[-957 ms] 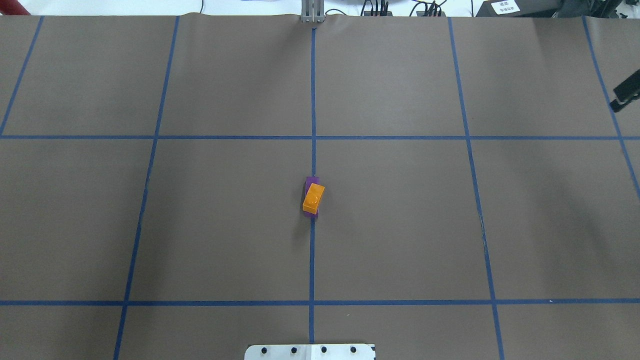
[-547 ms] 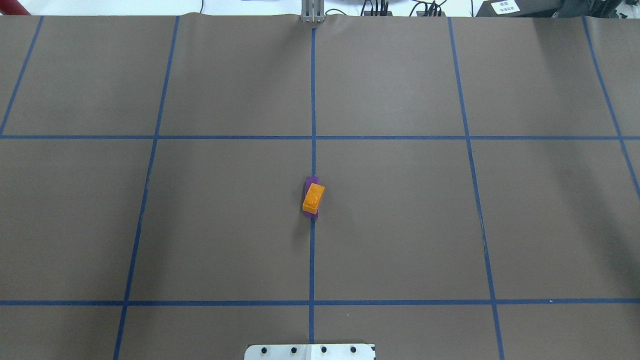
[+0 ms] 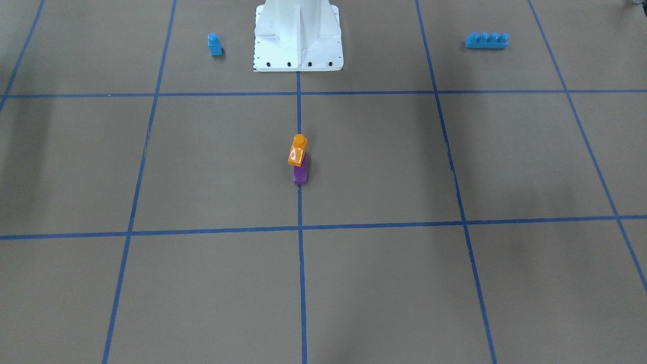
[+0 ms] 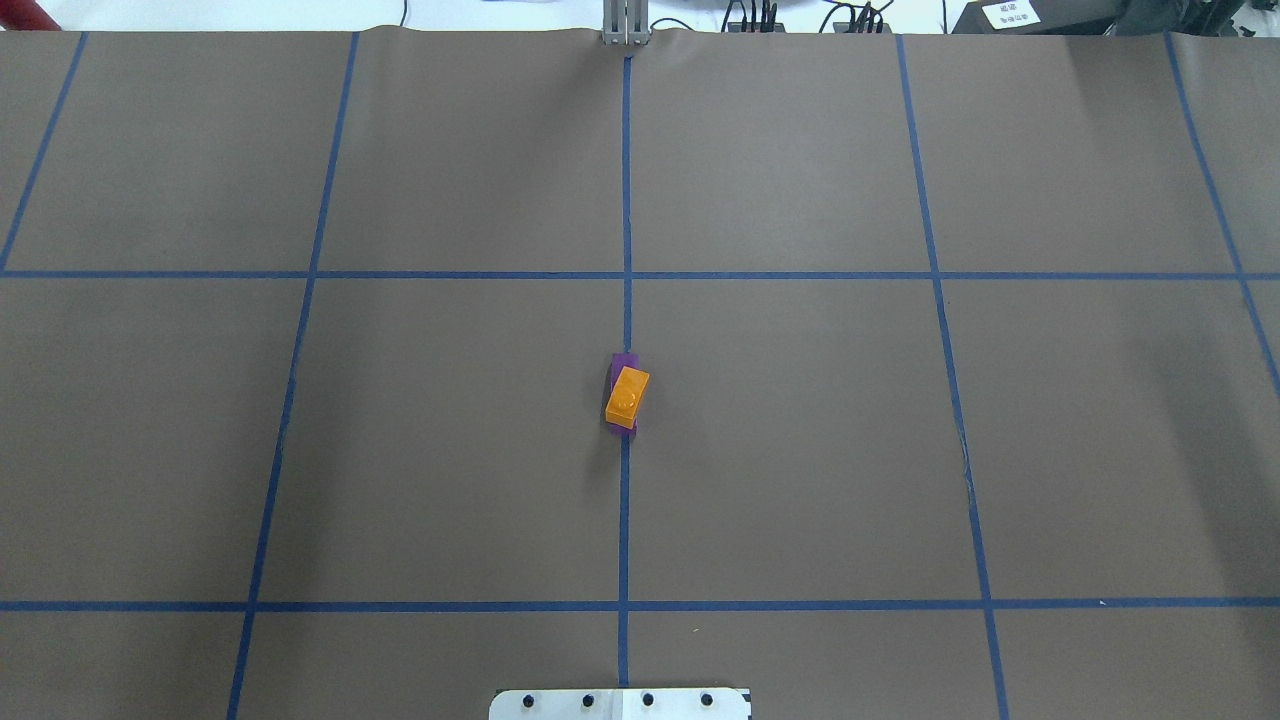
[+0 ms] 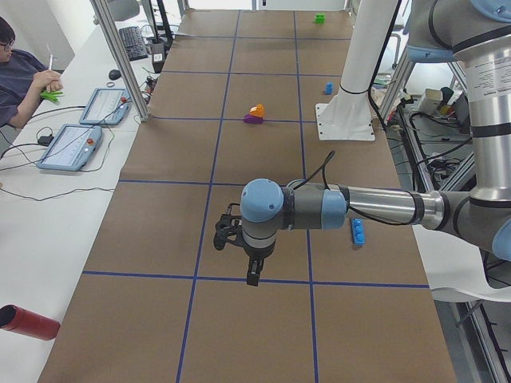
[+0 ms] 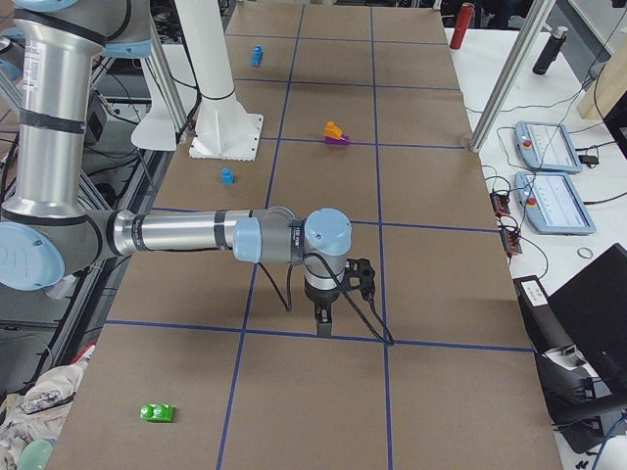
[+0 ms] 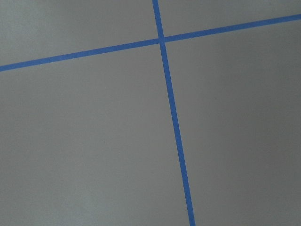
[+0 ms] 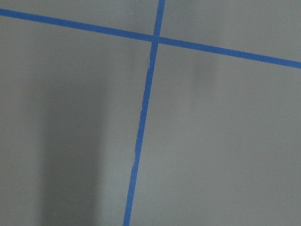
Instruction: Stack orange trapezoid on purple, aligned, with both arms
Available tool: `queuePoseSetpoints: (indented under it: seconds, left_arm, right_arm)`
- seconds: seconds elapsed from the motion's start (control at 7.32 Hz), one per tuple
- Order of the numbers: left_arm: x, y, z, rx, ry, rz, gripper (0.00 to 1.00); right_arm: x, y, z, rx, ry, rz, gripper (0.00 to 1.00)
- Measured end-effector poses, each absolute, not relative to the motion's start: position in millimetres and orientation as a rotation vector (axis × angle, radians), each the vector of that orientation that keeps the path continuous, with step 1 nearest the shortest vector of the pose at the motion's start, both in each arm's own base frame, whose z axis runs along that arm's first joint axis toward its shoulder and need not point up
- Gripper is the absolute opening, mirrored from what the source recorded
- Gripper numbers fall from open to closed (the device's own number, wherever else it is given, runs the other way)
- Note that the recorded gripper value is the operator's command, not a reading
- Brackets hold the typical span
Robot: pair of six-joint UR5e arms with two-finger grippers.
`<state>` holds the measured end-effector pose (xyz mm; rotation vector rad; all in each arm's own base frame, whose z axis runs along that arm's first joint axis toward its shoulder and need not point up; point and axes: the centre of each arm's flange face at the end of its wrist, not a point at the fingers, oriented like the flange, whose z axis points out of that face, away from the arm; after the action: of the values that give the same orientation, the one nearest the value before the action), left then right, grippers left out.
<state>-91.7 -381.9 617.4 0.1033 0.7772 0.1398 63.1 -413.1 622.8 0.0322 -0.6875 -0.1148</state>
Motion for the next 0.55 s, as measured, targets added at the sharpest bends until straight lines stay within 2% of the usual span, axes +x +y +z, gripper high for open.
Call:
queuePoseSetpoints:
  seconds: [0.55]
  left_arm:
    - [-91.9, -381.2, 617.9, 0.102, 0.777, 0.138, 1.00]
  right_arm:
    - [63.2, -411.9, 616.5, 0.040, -0.690, -0.095, 1.00]
